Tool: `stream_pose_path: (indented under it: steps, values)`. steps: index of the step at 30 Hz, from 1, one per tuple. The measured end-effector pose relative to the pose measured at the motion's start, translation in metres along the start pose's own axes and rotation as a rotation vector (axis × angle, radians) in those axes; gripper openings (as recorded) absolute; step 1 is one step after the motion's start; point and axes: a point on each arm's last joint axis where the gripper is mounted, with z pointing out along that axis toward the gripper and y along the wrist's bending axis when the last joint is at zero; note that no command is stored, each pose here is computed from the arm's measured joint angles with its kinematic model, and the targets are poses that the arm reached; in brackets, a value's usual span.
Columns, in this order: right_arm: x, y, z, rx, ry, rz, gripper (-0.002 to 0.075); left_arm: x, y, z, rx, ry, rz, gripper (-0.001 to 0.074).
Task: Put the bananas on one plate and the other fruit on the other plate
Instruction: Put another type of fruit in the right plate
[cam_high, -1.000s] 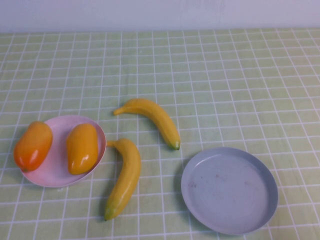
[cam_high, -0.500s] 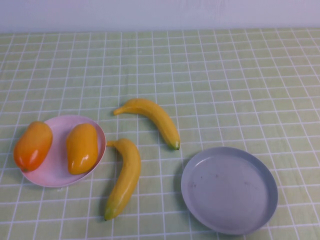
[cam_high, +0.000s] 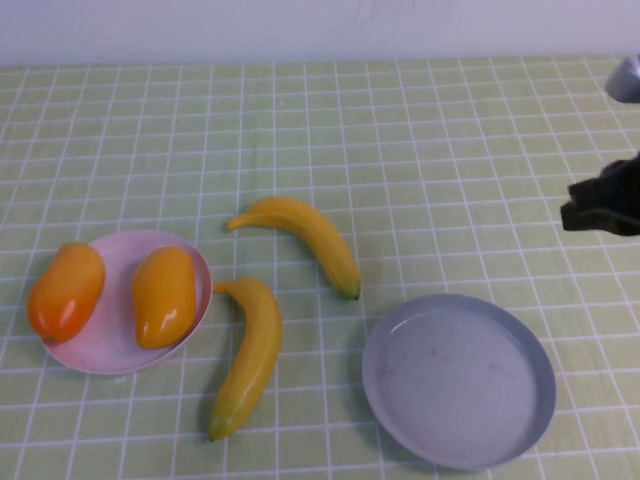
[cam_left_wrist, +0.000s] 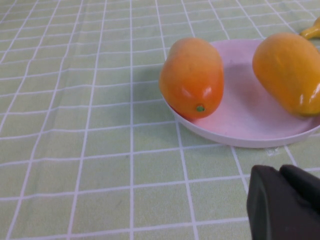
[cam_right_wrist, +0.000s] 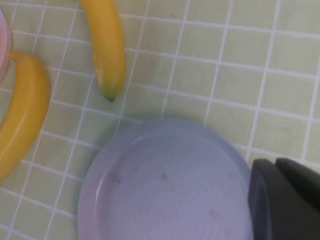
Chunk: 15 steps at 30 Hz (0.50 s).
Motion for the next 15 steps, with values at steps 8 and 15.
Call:
stream_pose_path:
  steps: [8,15]
  values:
    - [-0.066,0.05,0.048,-0.025,0.023,-0.263,-0.0017,0.0,0.0,0.0,0.0,0.0,0.0,0.0]
    - [-0.092,0.092,0.104,-0.022,0.087,-0.491,-0.0005,0.0,0.0,0.0,0.0,0.0,0.0,0.0]
